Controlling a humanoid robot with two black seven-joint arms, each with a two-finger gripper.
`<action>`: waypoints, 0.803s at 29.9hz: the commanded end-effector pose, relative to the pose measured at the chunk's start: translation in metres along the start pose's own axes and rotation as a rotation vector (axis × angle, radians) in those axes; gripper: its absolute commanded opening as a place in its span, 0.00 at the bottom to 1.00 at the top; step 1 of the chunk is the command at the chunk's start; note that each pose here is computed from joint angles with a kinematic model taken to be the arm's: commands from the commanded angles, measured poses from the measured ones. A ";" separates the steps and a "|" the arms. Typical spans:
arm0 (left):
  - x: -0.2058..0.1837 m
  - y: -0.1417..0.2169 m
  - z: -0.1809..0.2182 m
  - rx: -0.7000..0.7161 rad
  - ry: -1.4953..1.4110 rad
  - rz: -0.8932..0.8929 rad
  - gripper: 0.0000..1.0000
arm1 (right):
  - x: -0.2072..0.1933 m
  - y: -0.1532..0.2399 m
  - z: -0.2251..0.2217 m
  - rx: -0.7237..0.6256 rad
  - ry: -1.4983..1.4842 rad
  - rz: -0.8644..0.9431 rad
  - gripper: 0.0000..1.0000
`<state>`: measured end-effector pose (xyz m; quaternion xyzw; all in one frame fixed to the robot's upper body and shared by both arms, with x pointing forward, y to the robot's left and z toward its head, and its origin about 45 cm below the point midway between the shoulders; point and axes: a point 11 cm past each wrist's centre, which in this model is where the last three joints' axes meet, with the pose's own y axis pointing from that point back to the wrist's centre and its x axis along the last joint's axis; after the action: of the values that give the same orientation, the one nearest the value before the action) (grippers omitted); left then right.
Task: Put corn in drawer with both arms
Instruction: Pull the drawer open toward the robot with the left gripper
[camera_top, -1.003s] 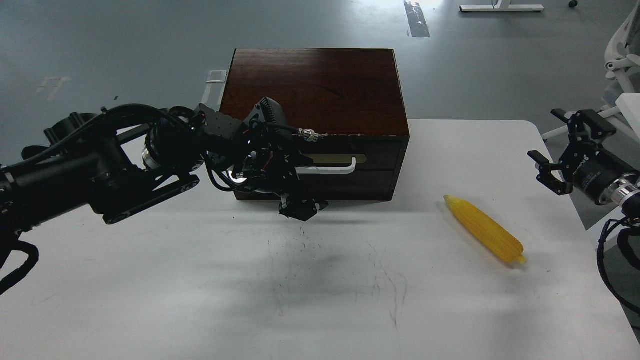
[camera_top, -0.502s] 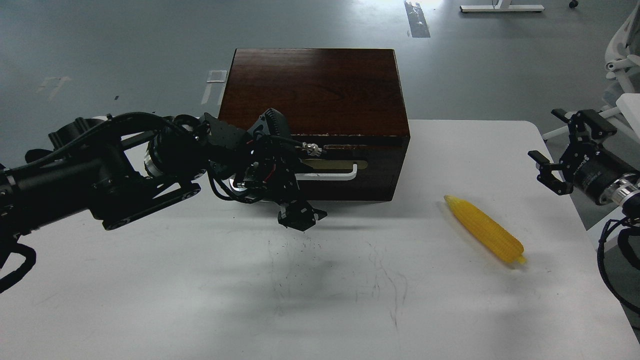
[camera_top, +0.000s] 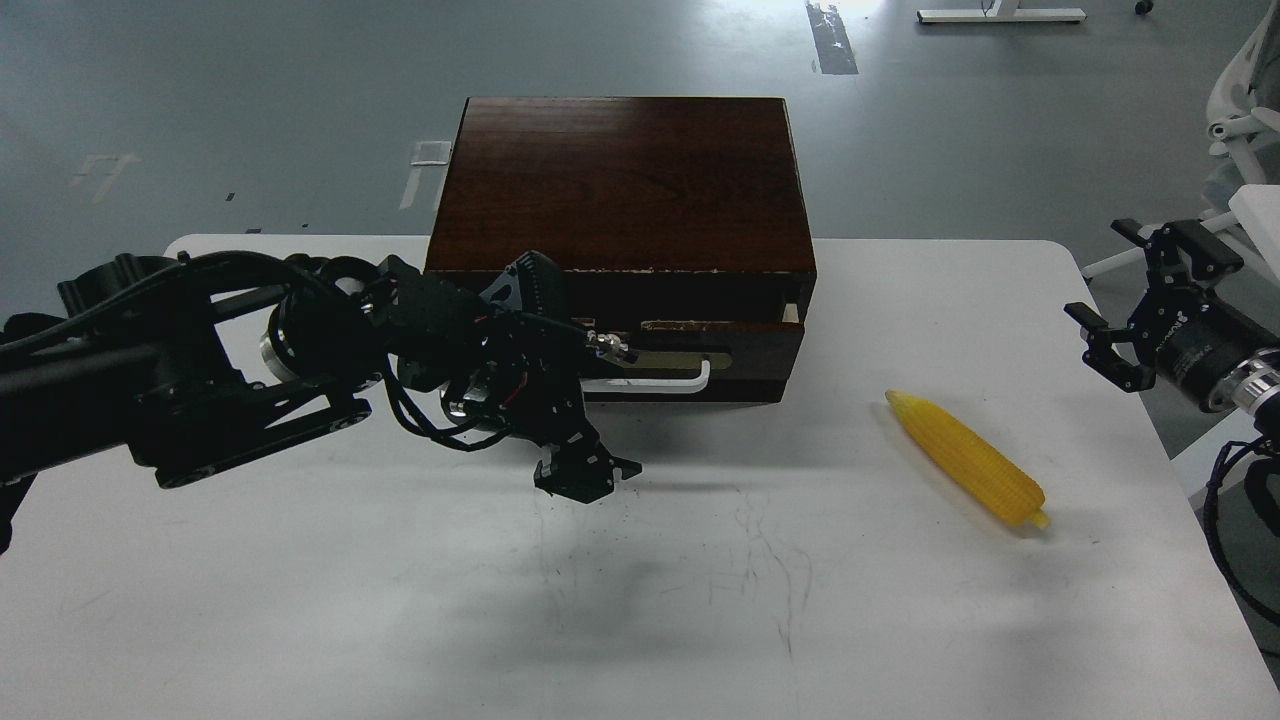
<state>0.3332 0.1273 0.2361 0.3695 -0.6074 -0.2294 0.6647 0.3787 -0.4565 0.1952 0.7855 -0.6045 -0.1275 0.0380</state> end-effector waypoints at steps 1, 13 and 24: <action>-0.002 0.008 0.008 -0.013 -0.016 0.000 0.99 | 0.001 0.001 0.001 -0.002 -0.001 0.002 1.00; 0.002 0.010 0.021 -0.041 -0.043 0.011 0.99 | 0.000 0.001 0.002 -0.003 -0.003 0.000 1.00; 0.025 0.018 0.013 -0.012 -0.098 0.031 0.99 | 0.000 0.001 0.002 -0.003 -0.003 0.002 1.00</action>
<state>0.3195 0.1199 0.2607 0.3454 -0.6371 -0.2417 0.6452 0.3770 -0.4572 0.1934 0.7846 -0.6051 -0.1296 0.0391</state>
